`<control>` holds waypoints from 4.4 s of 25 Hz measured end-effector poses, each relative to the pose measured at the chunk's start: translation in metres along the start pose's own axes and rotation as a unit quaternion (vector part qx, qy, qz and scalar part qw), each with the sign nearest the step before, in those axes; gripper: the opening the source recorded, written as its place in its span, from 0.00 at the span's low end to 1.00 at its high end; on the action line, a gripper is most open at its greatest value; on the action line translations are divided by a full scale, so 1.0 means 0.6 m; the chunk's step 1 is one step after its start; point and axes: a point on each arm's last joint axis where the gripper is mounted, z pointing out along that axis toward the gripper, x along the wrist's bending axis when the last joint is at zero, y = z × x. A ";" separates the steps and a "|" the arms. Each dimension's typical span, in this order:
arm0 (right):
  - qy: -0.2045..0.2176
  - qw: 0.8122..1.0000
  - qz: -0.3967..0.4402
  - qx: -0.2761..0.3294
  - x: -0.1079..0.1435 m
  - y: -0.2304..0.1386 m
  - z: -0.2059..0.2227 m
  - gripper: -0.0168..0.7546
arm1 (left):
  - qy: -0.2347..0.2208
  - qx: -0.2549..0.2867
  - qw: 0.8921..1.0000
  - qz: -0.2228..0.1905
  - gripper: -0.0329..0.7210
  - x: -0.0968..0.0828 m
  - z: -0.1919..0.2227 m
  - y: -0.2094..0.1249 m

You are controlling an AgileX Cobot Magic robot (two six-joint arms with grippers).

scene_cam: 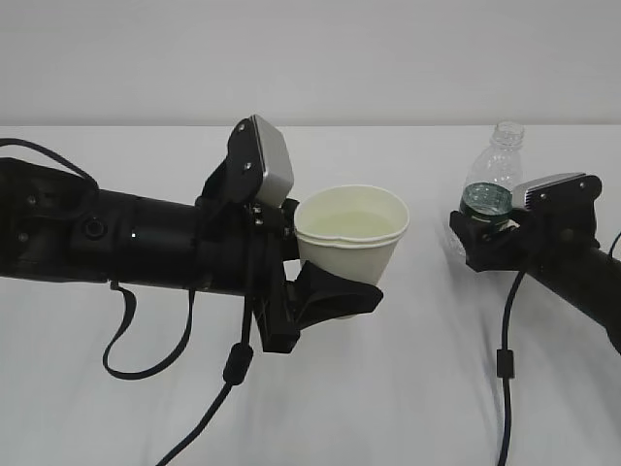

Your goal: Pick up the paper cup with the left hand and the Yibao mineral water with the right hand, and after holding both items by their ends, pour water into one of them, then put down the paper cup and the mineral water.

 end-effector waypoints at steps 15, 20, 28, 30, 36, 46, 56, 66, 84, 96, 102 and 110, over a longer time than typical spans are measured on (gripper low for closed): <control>0.000 1.000 0.000 0.000 0.009 0.023 -0.040 0.88 | 0.001 0.001 1.000 0.000 0.61 0.000 0.000 0.000; -0.001 1.000 -0.002 -0.006 0.012 0.036 -0.054 0.88 | 0.002 0.002 1.000 0.000 0.61 0.001 0.000 -0.001; -0.004 1.000 0.000 -0.019 0.014 0.057 -0.071 0.88 | 0.003 0.003 1.000 0.000 0.61 0.001 0.000 -0.001; -0.005 1.000 0.003 -0.021 0.014 0.060 -0.075 0.87 | 0.003 0.003 1.000 0.000 0.61 0.001 0.000 -0.001; -0.014 1.000 0.014 -0.021 0.015 0.064 -0.087 0.87 | 0.003 0.003 1.000 0.000 0.61 0.001 0.000 -0.001; -0.049 0.997 0.024 -0.045 0.004 0.089 -0.096 0.86 | 0.003 0.004 1.000 0.000 0.61 0.001 0.000 -0.001; -0.103 0.993 0.013 -0.053 -0.012 0.098 -0.102 0.86 | 0.003 0.004 1.000 0.000 0.61 0.001 0.000 -0.001; -0.121 0.989 -0.008 -0.085 -0.017 0.139 -0.117 0.84 | 0.003 0.004 1.000 0.000 0.61 0.001 0.000 -0.001; -0.129 0.987 -0.020 -0.092 -0.014 0.219 -0.168 0.81 | 0.018 -0.003 1.000 -0.015 0.61 0.005 0.000 0.001; -0.122 0.989 -0.036 -0.073 -0.006 0.253 -0.202 0.81 | 0.040 -0.003 0.999 -0.032 0.61 0.012 -0.001 0.000; -0.120 0.989 -0.042 -0.070 -0.002 0.264 -0.215 0.80 | 0.040 -0.003 0.999 -0.032 0.61 0.012 -0.001 0.000; -0.125 0.989 -0.044 -0.069 0.002 0.286 -0.245 0.80 | 0.040 -0.003 0.999 -0.032 0.61 0.012 -0.001 0.000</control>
